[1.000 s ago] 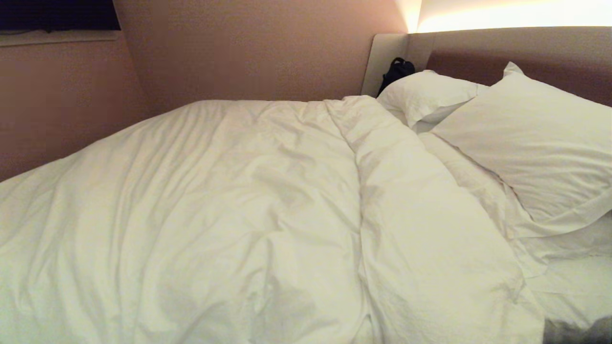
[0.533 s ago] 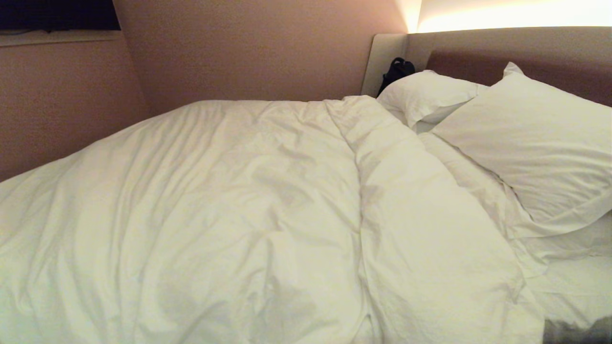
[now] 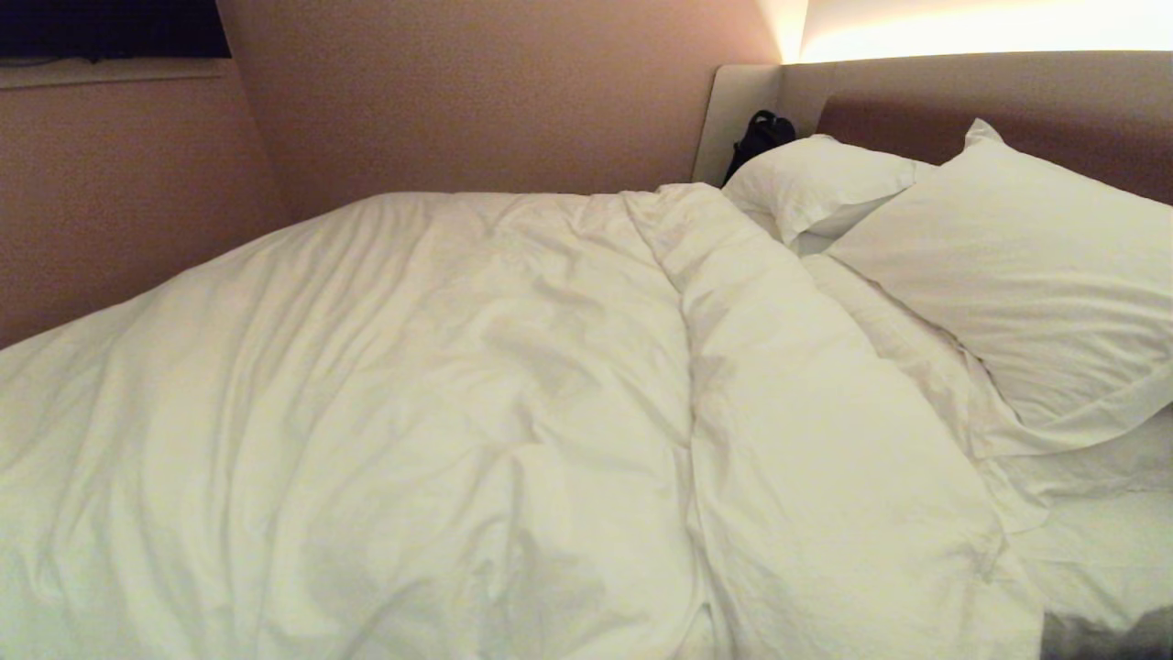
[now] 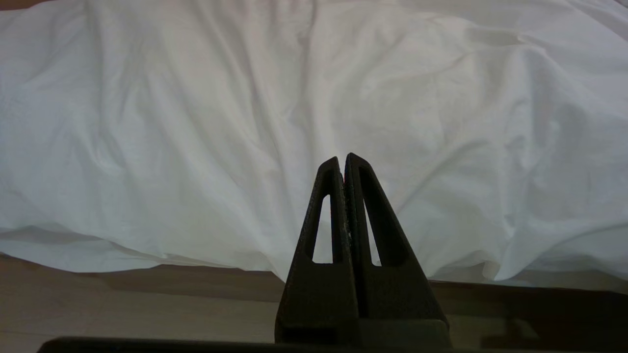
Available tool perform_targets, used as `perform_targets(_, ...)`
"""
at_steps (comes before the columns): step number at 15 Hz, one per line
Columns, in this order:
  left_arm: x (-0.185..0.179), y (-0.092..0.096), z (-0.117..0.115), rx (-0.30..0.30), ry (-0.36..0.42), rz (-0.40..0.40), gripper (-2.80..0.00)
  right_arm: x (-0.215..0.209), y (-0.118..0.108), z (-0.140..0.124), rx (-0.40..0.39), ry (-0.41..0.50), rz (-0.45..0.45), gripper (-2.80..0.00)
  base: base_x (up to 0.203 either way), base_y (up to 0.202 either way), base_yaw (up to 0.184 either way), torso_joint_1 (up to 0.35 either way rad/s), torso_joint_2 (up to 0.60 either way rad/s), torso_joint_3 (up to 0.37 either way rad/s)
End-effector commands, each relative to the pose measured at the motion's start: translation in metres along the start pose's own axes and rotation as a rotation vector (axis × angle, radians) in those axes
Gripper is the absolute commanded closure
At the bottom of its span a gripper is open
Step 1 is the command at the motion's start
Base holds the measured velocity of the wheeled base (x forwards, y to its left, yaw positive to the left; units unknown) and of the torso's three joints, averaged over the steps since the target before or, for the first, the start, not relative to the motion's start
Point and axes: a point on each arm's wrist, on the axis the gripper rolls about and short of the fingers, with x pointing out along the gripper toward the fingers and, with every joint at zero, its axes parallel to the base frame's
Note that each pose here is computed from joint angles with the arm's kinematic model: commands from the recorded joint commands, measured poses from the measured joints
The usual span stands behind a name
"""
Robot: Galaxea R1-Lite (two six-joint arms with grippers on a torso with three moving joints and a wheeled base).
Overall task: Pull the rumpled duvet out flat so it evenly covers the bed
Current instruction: Flatten the corners of the folded blanket
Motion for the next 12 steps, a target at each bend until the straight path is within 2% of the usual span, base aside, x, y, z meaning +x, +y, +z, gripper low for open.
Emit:
perform_targets(1,-0.0001,0.0000,0.0002,-0.001,-0.001,0.002,0.00,-0.0001,0.0000,0.0000,0.000,-0.002,0.000,0.00,0.000,0.000,0.000,0.000,0.00,0.000)
perform_targets(9,0.0000,0.0000,0.0002,-0.015,0.001,0.001,0.00,-0.0001,0.0000,0.0000,0.000,-0.002,0.000,0.00,0.000,0.000,0.000,0.000,0.00,0.000)
perform_targets(12,0.0000,0.0000,0.0002,-0.016,0.001,0.001,0.00,-0.0001,0.0000,0.0000,0.000,-0.002,0.000,0.00,0.004,0.113,-0.001,0.001,0.01,0.001)
